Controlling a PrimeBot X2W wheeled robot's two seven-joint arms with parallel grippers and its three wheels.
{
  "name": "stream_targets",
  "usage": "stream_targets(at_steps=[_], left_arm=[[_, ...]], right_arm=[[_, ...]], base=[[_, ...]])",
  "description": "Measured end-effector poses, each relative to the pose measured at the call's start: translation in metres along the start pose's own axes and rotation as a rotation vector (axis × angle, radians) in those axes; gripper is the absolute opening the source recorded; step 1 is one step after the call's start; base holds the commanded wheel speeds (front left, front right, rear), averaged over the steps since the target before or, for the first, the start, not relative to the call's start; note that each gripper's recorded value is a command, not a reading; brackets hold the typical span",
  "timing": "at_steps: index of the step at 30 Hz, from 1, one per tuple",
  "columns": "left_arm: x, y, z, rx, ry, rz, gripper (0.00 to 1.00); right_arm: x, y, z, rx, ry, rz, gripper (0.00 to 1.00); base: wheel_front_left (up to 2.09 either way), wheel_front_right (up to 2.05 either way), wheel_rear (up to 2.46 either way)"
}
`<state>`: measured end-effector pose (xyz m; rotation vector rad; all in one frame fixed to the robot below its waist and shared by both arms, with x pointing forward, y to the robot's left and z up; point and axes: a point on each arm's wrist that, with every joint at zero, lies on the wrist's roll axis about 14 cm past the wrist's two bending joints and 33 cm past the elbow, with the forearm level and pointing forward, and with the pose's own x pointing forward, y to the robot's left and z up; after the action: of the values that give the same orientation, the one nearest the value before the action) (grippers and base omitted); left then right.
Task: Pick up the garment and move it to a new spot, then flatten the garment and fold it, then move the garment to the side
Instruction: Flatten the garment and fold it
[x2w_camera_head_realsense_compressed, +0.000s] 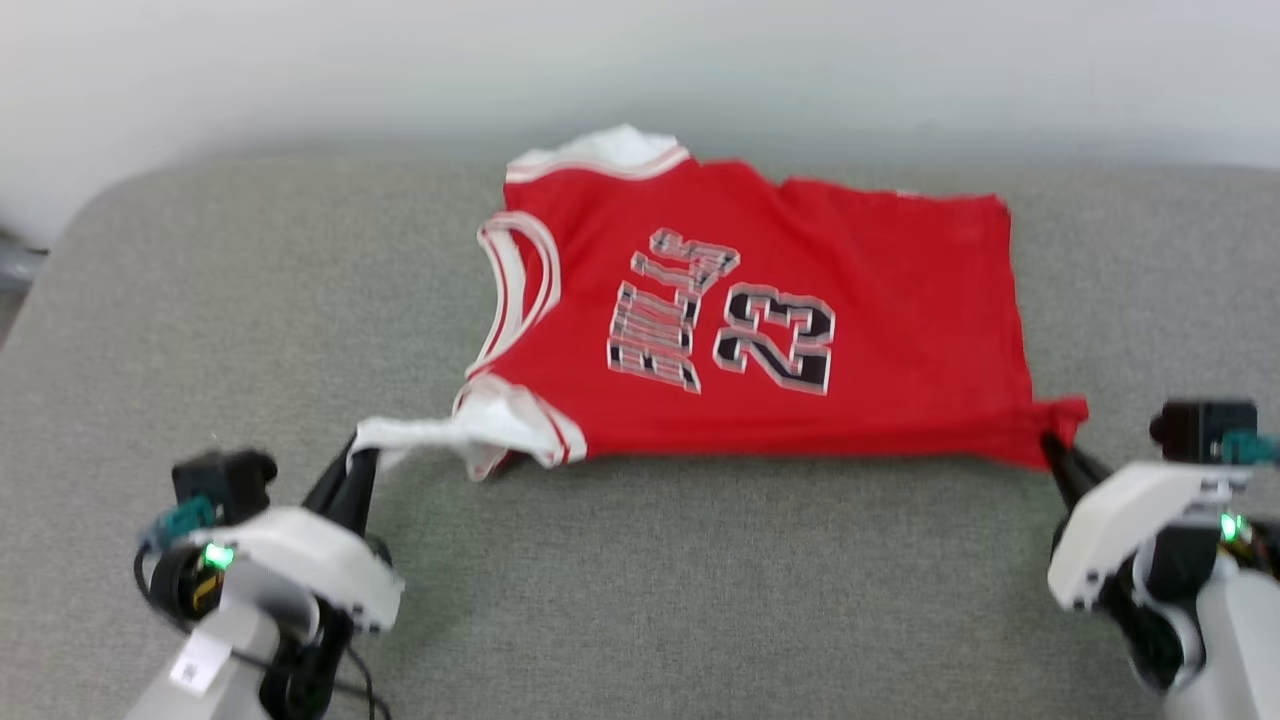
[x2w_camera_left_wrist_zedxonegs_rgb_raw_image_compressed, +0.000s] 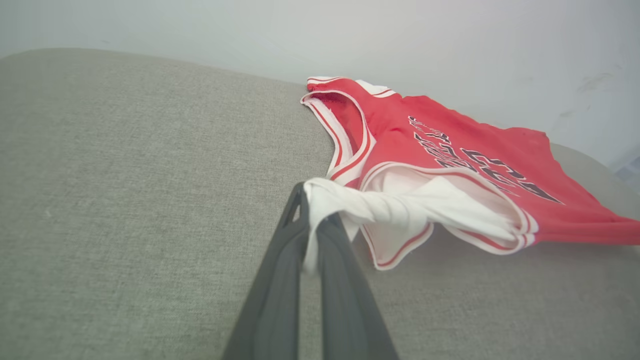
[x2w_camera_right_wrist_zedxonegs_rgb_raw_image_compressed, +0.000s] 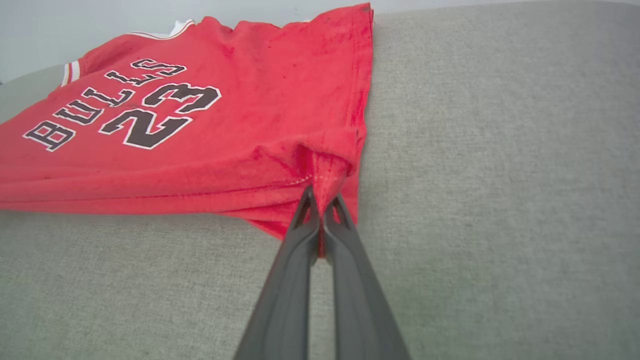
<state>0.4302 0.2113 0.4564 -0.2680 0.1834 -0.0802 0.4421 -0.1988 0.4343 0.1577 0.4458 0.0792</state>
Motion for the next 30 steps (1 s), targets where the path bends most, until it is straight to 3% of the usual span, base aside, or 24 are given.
stream_targets(at_steps=[7, 19, 25, 30], left_arm=[[-0.064, -0.001, -0.01, -0.004, 0.048, 0.051, 0.0], [-0.148, -0.01, -0.041, -0.112, 0.208, 0.144, 0.0], [-0.162, -0.013, -0.043, -0.12, 0.278, 0.144, 0.0], [-0.144, -0.018, -0.024, -0.077, 0.234, 0.101, 0.0]], right_arm=[[-0.056, 0.005, -0.03, 0.04, 0.038, -0.003, 0.0], [-0.122, -0.004, -0.08, 0.095, 0.147, -0.058, 0.0], [-0.133, -0.006, -0.094, 0.1, 0.201, -0.063, 0.0], [-0.128, -0.007, -0.091, 0.107, 0.215, -0.063, 0.0]], base=[[0.0, 0.0, 0.0], [0.0, 0.0, 0.0], [0.0, 0.0, 0.0], [0.0, 0.0, 0.0]])
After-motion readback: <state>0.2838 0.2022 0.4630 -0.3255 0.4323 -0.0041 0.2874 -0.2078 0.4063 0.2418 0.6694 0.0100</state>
